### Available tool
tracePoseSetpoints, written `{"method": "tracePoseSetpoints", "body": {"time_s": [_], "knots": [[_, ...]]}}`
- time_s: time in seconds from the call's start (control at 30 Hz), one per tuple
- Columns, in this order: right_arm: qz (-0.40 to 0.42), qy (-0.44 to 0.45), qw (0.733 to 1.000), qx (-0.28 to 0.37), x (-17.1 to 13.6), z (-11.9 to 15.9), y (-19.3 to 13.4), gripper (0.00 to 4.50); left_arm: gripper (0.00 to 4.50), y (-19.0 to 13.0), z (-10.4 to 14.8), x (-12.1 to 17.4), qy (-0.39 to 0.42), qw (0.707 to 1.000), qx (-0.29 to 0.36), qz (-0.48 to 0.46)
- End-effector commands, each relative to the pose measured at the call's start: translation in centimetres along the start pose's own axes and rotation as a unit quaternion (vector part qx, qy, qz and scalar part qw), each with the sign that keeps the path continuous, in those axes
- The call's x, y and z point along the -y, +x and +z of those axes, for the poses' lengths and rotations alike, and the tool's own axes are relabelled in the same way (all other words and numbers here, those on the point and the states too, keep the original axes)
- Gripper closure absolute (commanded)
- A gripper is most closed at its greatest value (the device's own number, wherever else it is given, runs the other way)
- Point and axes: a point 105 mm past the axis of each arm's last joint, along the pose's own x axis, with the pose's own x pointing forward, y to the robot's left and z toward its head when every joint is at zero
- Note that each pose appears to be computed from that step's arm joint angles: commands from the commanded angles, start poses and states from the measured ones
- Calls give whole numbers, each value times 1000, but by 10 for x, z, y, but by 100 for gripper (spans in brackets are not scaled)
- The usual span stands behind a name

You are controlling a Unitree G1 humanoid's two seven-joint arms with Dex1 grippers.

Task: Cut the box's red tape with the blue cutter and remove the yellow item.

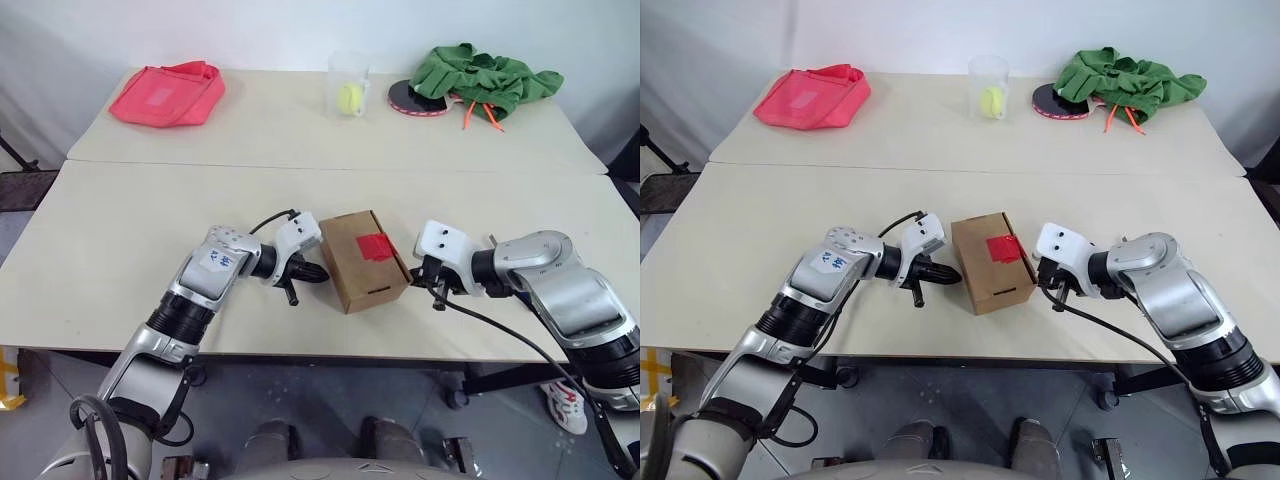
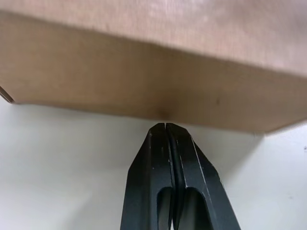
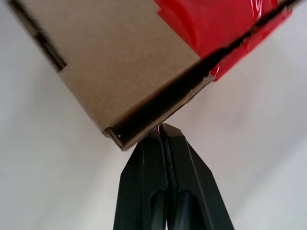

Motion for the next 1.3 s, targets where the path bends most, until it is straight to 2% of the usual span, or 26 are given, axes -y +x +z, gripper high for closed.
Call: {"method": "tracePoseSetpoints", "body": {"time_s": [0.03, 0.3, 0.73, 0.9, 1.03, 1.13, 1.23, 1.3], "knots": [[0, -11, 1000, 10, -8, 9, -10, 446, 450, 0, 11, 4, 31, 999, 6, -16], [19, -5, 1000, 15, -27, 12, -7, 446, 450, 8, 13, 13, 61, 997, -4, -49], [-37, -4, 999, -1, -7, -3, -7, 446, 450, -1, 11, 3, 67, 997, -15, -35], [-60, -18, 998, -22, 4, -11, -12, 446, 450, -19, 2, -5, 76, 996, -29, -24], [-127, -33, 990, -43, 30, -17, -38, 446, 450, -51, 2, -25, 96, 995, -40, 8], [-159, -32, 986, -35, 39, -12, -58, 446, 450, -69, 20, -35, 113, 993, -11, 21], [-177, -23, 984, -9, 40, 0, -71, 446, 450, -73, 51, -31, 139, 989, 47, -2], [-182, -14, 983, 12, 38, 12, -75, 411, 450, -70, 71, -20, 149, 985, 80, -35]]}}
